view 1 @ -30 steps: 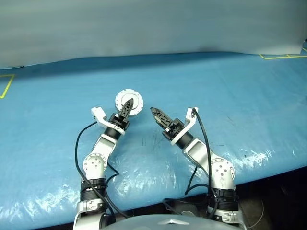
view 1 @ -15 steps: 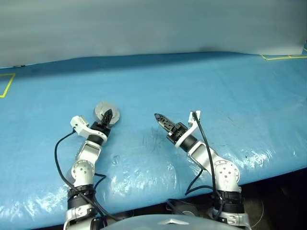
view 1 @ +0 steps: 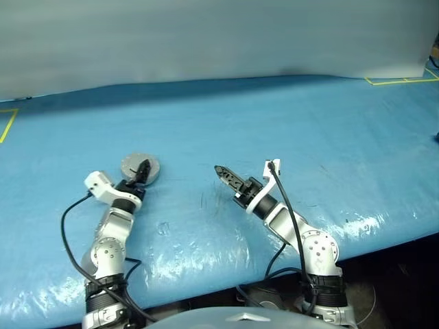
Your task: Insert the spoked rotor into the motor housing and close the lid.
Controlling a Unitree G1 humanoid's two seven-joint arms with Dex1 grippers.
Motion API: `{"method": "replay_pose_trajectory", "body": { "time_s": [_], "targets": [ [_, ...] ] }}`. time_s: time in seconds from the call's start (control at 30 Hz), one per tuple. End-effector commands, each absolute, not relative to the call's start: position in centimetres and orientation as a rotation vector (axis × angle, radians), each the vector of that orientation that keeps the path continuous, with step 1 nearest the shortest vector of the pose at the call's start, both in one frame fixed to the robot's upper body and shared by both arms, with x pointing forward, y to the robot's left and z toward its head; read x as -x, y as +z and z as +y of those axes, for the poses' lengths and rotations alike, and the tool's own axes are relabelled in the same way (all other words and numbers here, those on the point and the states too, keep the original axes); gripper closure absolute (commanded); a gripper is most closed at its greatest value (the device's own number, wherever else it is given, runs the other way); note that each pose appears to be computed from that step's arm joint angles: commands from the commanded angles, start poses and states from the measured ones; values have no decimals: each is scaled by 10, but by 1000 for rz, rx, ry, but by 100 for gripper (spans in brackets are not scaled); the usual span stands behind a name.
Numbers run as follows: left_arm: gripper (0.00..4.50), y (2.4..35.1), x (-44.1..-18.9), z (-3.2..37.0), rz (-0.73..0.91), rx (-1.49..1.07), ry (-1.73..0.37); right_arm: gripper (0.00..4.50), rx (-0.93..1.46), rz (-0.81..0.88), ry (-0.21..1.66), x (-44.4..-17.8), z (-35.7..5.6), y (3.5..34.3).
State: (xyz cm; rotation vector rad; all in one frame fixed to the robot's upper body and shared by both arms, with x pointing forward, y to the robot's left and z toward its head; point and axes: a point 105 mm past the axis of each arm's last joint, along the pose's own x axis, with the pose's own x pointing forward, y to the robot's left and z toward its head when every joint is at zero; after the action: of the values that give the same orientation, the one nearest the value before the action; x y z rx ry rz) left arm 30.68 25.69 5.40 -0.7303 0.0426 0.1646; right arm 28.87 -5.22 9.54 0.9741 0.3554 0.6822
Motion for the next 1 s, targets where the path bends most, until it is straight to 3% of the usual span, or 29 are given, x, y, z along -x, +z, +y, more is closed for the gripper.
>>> {"method": "replay_pose_trajectory", "body": {
  "time_s": [0.03,0.17,0.33,0.5,0.7,1.0],
  "targets": [
    [25,48,-286,305,20,673,339,166,-974,344,712,-286,-49,99],
    [25,54,-270,326,0,619,379,166,-945,339,712,-285,-50,98],
    [25,86,-263,303,-83,505,218,166,-820,234,673,-285,-63,112],
    [25,112,-263,246,-143,290,70,166,-293,83,445,-291,-89,112],
    [25,100,-254,189,-119,150,44,166,31,115,87,-282,-134,75],
    [25,54,-231,177,36,100,111,166,140,118,-48,-254,-157,61]
  ]
}}
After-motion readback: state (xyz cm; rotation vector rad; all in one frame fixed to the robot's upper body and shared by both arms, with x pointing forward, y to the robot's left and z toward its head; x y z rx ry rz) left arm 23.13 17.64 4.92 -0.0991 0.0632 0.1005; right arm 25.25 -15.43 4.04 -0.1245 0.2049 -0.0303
